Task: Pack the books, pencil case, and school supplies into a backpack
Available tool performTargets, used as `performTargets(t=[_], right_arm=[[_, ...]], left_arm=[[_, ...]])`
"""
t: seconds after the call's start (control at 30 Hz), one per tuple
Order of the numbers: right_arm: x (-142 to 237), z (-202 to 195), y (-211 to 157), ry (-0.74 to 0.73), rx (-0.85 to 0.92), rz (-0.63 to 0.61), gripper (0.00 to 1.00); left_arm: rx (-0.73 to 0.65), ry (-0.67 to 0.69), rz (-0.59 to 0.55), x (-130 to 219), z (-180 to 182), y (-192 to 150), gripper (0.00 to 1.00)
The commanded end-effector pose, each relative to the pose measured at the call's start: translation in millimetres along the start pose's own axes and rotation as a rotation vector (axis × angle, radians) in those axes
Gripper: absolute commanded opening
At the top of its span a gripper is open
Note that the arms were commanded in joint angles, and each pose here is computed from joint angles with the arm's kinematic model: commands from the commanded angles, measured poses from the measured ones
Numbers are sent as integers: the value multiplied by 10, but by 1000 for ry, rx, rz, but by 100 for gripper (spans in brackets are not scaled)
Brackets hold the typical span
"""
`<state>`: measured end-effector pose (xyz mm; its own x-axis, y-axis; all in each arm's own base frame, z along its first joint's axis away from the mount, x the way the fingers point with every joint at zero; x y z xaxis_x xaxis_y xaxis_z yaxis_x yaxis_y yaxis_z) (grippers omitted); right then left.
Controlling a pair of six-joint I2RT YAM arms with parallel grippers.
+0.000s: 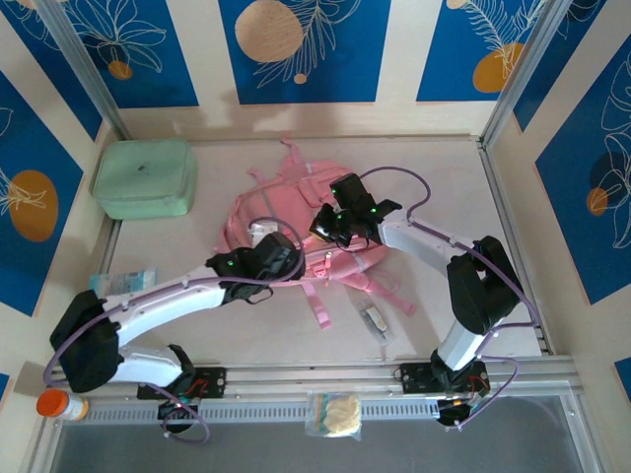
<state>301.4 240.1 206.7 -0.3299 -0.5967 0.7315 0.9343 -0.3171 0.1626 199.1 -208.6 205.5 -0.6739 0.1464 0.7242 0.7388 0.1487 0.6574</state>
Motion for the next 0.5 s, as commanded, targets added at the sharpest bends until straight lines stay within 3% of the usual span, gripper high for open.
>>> performTargets(t=[0.0,0.47], right_arm=[[59,221,3,87,18,-21,0],[39,234,15,103,19,-14,0]], left_arm=[[24,54,-113,13,-111,94,99],[77,205,-177,-312,-222,90,99]])
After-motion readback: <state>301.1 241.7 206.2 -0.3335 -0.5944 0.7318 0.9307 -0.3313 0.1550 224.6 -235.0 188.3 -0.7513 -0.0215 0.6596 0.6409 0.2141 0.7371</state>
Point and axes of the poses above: each hand's point on the last joint's axis, 136 mm out from that joint toward the fingers, its own x axis back along the fingers, its own z axis along the line the jaws close on, y = z × x, the point moved 10 cm from there along x, back along the fingers, and after that the axes turned 4 degrees about x, right-handed, at the moved point
